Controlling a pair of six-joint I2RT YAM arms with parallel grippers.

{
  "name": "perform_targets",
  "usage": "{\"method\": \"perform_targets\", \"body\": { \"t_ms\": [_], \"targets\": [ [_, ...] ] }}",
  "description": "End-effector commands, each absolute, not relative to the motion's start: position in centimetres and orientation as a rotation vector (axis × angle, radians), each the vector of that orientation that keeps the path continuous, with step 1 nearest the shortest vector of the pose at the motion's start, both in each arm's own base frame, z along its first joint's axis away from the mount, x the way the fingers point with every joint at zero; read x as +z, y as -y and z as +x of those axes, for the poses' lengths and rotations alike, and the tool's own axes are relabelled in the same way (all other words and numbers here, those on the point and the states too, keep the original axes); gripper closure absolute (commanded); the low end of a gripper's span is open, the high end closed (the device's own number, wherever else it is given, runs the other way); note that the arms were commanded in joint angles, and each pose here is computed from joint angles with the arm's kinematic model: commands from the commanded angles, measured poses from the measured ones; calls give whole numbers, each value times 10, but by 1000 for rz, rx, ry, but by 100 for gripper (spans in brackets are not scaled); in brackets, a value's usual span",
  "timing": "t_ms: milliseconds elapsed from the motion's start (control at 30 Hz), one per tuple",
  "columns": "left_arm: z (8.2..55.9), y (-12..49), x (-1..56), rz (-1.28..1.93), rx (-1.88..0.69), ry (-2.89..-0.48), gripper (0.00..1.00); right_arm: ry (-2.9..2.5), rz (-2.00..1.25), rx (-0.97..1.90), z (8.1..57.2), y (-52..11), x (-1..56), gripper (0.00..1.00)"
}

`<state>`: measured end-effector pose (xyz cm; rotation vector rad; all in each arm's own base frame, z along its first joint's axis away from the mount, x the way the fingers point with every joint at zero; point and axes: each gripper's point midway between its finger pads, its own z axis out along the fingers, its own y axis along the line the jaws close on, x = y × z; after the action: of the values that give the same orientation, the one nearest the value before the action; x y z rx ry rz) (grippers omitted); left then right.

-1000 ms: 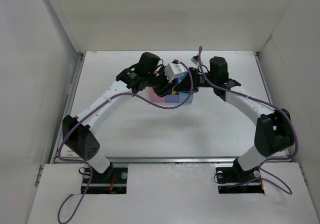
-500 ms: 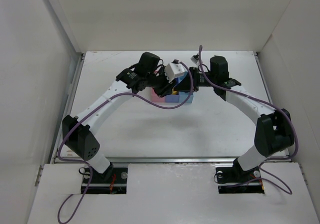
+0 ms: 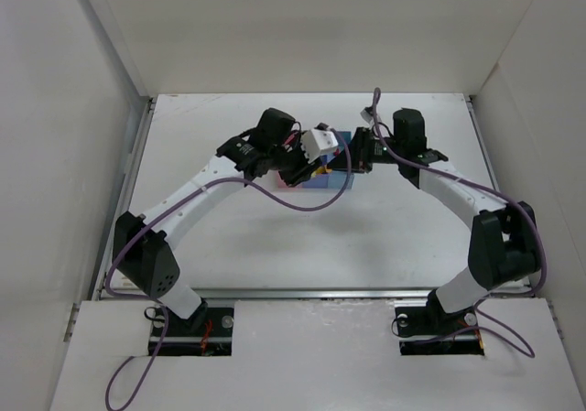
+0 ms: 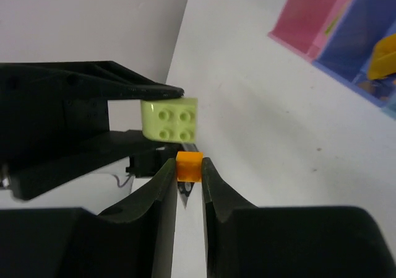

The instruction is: Sort the legos into containers by color

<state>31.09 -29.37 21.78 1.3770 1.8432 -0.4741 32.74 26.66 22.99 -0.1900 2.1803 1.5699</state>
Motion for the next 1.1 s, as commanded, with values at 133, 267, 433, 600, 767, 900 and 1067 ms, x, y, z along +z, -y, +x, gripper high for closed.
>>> {"method": "perform_targets", "body": {
  "t_ms": [133, 267, 433, 600, 767, 900, 1067],
  "targets": [
    [327, 255, 217, 1322, -332, -1902, 100, -2092, -164, 1494, 342, -244, 248, 100],
    [333, 253, 219, 1306, -325, -1901, 100, -2082, -125, 1448, 355, -239, 249, 100],
    [362, 257, 204, 1238, -332, -1968, 100, -2205, -75, 1216, 397, -241, 219, 100],
    [394, 249, 166, 1091, -360, -2130, 100, -2268, -161, 1117, 436, -270, 211, 100],
    [414, 255, 152, 1047, -363, -2110, 100, -2280, -118, 1102, 455, -273, 195, 100],
    [420, 260, 139, 1032, -374, -2145, 92, -2292, -121, 1114, 463, -278, 192, 100],
    [429, 250, 131, 1007, -342, -2171, 51, -2296, -120, 1114, 466, -279, 189, 100]
  ]
}}
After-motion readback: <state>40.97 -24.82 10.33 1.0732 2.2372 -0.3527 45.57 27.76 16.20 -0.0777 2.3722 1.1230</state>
